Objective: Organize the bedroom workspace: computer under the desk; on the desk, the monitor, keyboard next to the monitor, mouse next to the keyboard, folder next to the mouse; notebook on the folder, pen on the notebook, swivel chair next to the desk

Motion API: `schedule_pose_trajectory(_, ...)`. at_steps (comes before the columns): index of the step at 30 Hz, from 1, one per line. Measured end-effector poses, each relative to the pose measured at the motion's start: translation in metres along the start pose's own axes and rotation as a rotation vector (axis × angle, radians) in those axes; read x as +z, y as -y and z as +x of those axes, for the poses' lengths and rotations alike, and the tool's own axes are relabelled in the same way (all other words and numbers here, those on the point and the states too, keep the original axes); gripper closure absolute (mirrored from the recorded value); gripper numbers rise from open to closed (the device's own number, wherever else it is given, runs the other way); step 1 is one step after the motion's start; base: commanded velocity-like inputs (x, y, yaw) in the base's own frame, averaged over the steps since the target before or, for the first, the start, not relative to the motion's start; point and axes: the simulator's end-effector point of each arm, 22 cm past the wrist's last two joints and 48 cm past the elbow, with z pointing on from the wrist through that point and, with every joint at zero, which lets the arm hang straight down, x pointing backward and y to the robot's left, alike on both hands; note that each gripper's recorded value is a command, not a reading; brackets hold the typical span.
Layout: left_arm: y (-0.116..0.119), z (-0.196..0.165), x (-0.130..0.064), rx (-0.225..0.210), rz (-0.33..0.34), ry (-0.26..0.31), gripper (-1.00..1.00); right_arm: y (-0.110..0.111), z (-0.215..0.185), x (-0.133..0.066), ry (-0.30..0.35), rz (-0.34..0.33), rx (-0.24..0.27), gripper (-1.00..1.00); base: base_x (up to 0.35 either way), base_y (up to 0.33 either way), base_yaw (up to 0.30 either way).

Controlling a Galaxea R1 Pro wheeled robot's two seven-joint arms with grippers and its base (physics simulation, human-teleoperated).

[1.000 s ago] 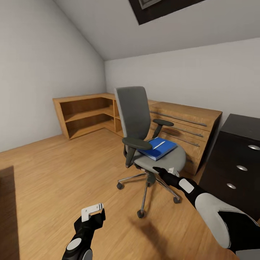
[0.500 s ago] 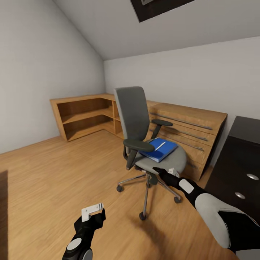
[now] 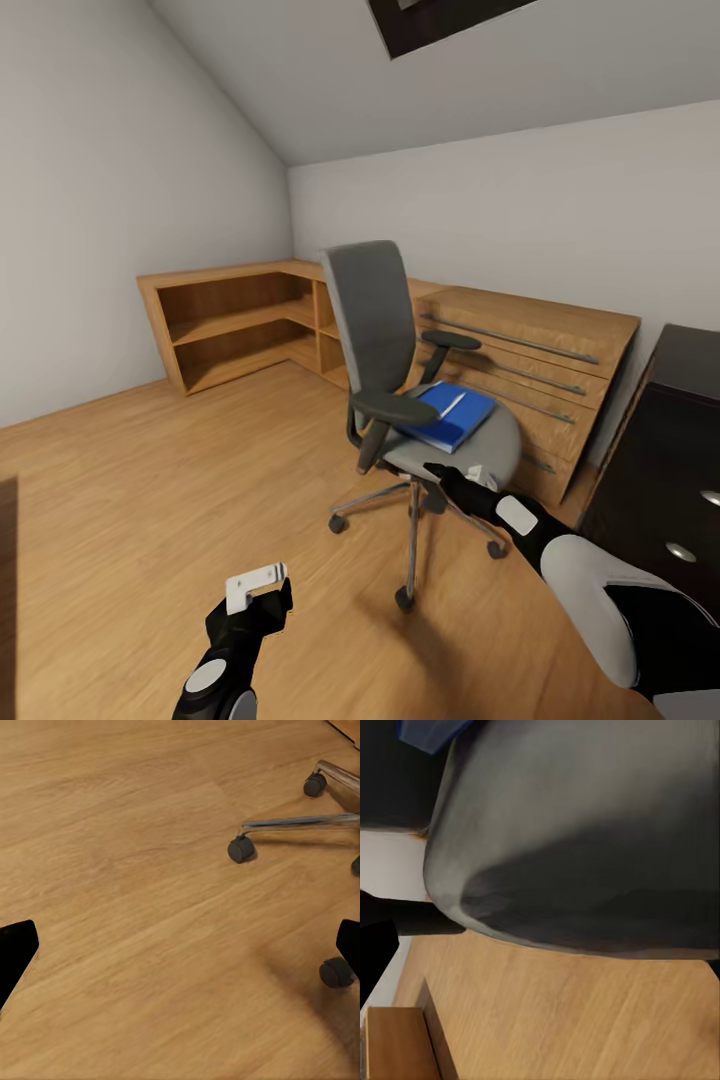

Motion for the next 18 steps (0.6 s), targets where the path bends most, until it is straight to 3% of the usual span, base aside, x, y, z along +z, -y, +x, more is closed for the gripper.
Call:
schedule_pose_trajectory(12, 0.0019, 0.0001, -0.0004, 0.003, 0.003, 0.001, -1.0, 0.0012, 0.0014, 0.0001, -0.004, 0.004, -0.01, -1.0, 0.278, 0.149, 0.0)
schedule_pose_trajectory(18, 0.0021, 0.0005, -0.0002, 0.003, 0.004, -0.001, -1.0, -0.0005, 0.0001, 0.0003, 0.0, -0.003, 0.001, -1.0, 0.07, 0.028, 0.0)
